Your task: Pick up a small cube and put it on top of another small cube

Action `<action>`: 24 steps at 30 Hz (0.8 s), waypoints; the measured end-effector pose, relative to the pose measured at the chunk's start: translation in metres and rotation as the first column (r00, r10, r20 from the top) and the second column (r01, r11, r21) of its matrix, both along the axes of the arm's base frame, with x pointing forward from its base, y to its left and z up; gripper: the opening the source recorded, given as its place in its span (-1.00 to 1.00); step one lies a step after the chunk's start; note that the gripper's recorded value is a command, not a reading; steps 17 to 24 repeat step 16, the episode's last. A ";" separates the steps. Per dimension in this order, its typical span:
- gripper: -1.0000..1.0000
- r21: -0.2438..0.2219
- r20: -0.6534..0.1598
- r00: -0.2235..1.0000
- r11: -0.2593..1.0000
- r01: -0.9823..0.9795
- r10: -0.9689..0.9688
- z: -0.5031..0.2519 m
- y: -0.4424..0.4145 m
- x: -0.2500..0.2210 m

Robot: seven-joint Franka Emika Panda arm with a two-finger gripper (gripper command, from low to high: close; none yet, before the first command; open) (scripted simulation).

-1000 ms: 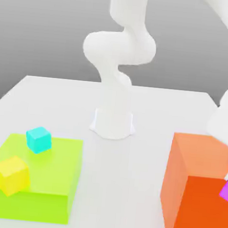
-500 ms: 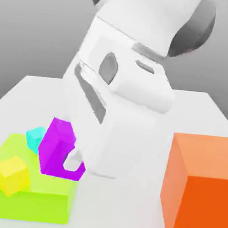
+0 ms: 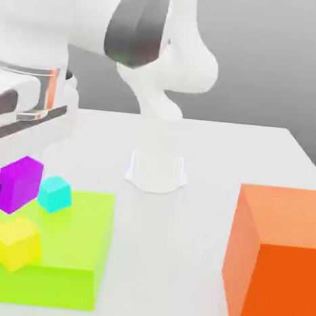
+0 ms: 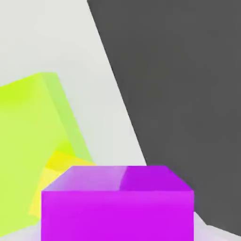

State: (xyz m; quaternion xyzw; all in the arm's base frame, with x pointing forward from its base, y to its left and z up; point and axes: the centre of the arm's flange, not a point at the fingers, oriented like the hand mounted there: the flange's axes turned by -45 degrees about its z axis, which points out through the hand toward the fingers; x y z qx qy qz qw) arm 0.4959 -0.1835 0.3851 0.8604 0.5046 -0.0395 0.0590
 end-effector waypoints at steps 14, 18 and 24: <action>1.00 0.144 0.007 0.952 0.942 0.302 -0.306 -0.088 -0.035 -0.046; 1.00 0.144 0.007 0.952 0.942 0.302 -0.306 -0.088 -0.035 -0.046; 1.00 0.144 0.007 0.952 0.942 0.302 -0.306 -0.088 -0.035 -0.046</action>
